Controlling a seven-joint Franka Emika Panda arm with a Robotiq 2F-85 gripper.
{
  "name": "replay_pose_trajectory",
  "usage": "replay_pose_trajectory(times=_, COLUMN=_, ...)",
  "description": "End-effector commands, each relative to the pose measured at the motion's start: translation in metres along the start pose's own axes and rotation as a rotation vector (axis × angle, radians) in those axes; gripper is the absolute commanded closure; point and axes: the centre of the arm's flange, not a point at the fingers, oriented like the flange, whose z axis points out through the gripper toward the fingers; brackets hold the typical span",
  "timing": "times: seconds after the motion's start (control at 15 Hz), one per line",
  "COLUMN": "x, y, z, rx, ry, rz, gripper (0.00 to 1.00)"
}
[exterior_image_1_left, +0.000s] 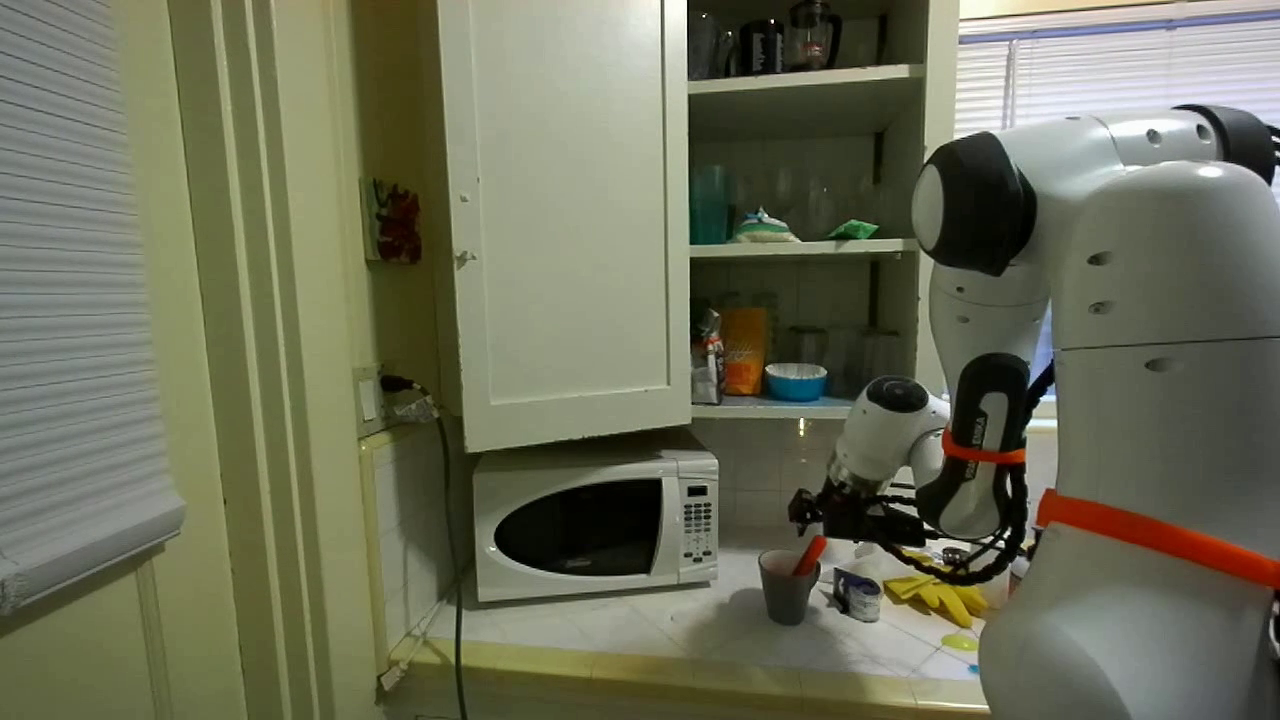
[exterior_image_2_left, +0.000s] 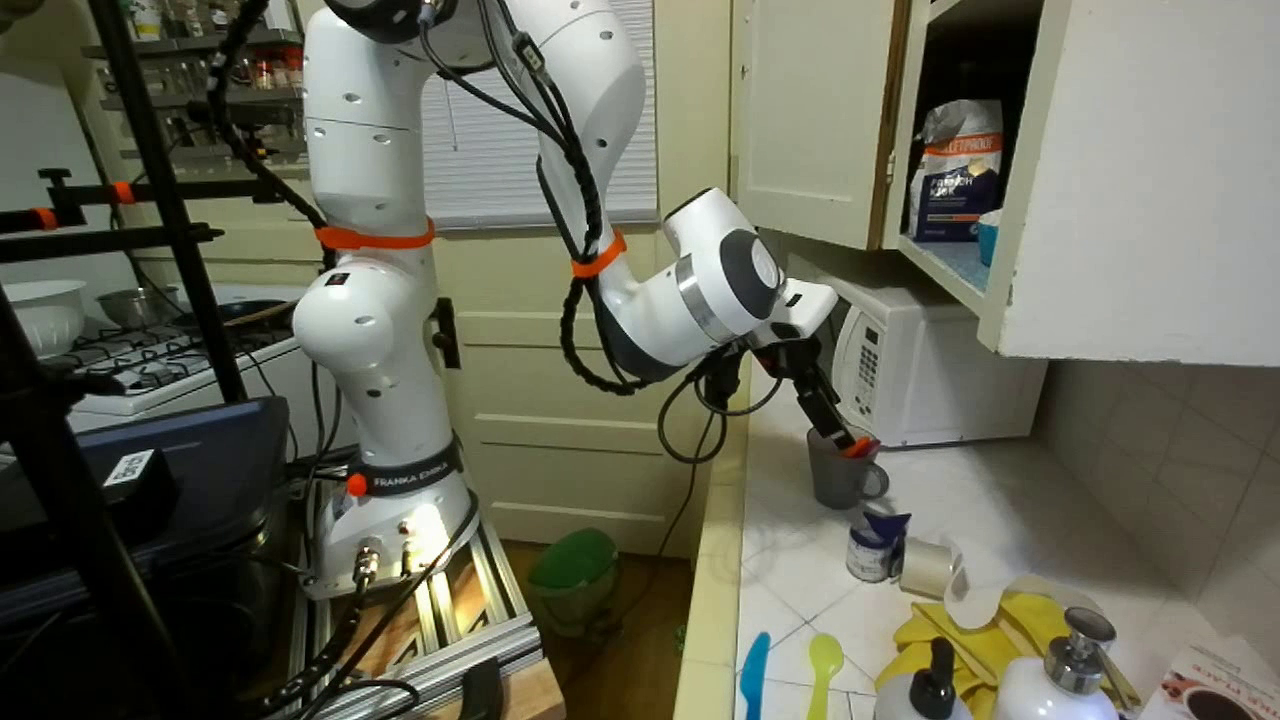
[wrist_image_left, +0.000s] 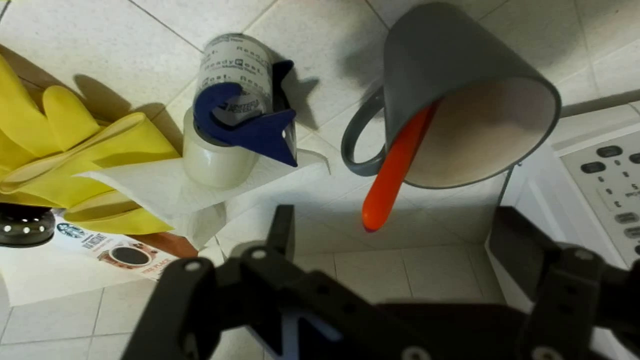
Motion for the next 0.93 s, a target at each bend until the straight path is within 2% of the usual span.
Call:
replay_pose_trajectory(times=0.0, x=0.0, y=-0.001, z=0.0, rx=0.001, ry=0.0, rz=-0.001, gripper=0.0)
replay_pose_trajectory(times=0.13, x=-0.002, y=-0.003, z=0.001, rx=0.004, ry=0.0, rz=-0.018, gripper=0.0)
replay_pose_trajectory(times=0.47, x=0.0, y=0.013, z=0.011, rx=0.026, ry=-0.023, rz=-0.185, gripper=0.0)
replay_pose_trajectory(times=0.87, x=-0.016, y=0.027, z=0.018, rx=0.077, ry=-0.042, rz=-0.32, gripper=0.0)
